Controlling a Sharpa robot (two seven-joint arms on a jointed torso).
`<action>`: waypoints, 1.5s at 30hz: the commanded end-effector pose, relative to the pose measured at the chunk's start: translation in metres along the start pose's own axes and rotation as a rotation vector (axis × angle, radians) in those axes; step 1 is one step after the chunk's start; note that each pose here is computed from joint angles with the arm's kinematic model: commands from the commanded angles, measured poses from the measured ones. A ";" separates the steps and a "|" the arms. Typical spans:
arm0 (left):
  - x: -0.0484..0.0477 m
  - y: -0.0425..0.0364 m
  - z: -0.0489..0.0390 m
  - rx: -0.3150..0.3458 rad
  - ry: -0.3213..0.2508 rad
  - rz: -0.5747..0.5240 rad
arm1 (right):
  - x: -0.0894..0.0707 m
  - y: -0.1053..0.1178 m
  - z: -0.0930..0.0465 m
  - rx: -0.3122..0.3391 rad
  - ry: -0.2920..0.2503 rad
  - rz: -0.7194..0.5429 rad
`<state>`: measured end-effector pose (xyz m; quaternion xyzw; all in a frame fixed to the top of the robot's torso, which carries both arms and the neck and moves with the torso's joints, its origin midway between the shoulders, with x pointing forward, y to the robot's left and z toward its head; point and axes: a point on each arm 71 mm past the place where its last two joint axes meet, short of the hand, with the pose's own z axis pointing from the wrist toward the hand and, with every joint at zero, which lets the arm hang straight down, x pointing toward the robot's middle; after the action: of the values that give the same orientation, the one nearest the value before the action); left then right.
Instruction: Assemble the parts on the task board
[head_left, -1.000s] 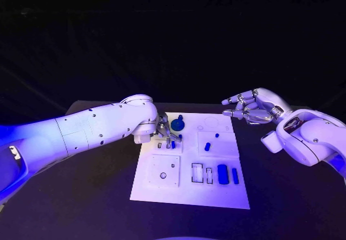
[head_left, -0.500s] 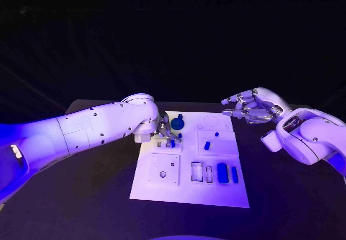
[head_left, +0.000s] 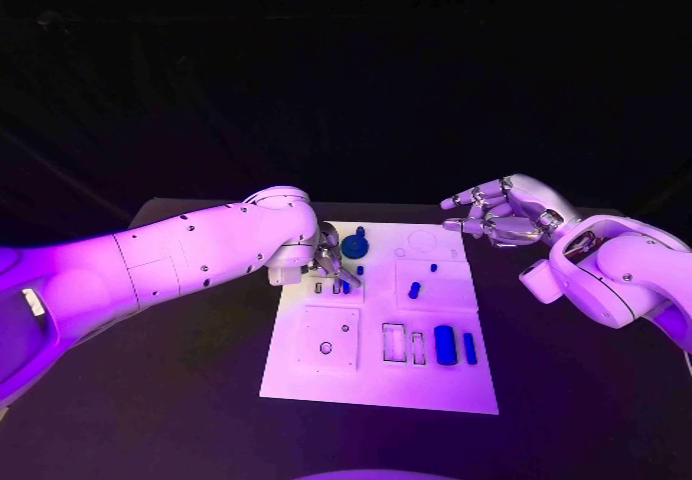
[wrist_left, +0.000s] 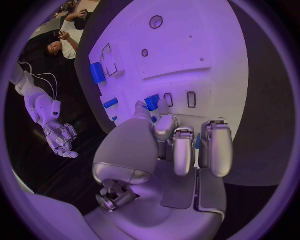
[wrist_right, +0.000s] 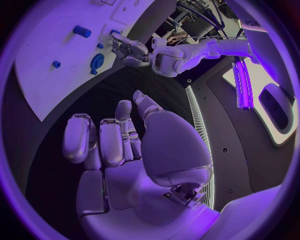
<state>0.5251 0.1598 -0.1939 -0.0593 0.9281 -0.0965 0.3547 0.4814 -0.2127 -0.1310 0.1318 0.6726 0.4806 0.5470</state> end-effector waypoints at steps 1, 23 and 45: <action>0.0015 -0.0014 -0.0001 0.003 0.025 0.010 | 0.002 0.000 0.000 -0.004 0.020 -0.006; 0.0009 0.0045 -0.0030 0.026 0.022 -0.064 | 0.004 0.000 0.001 -0.004 0.032 -0.002; -0.0021 0.0153 -0.0076 0.018 -0.092 -0.102 | 0.006 -0.001 0.002 -0.006 0.040 0.003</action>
<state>0.5201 0.1770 -0.1914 -0.1106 0.9109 -0.1209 0.3786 0.4825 -0.2096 -0.1345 0.1286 0.6788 0.4823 0.5386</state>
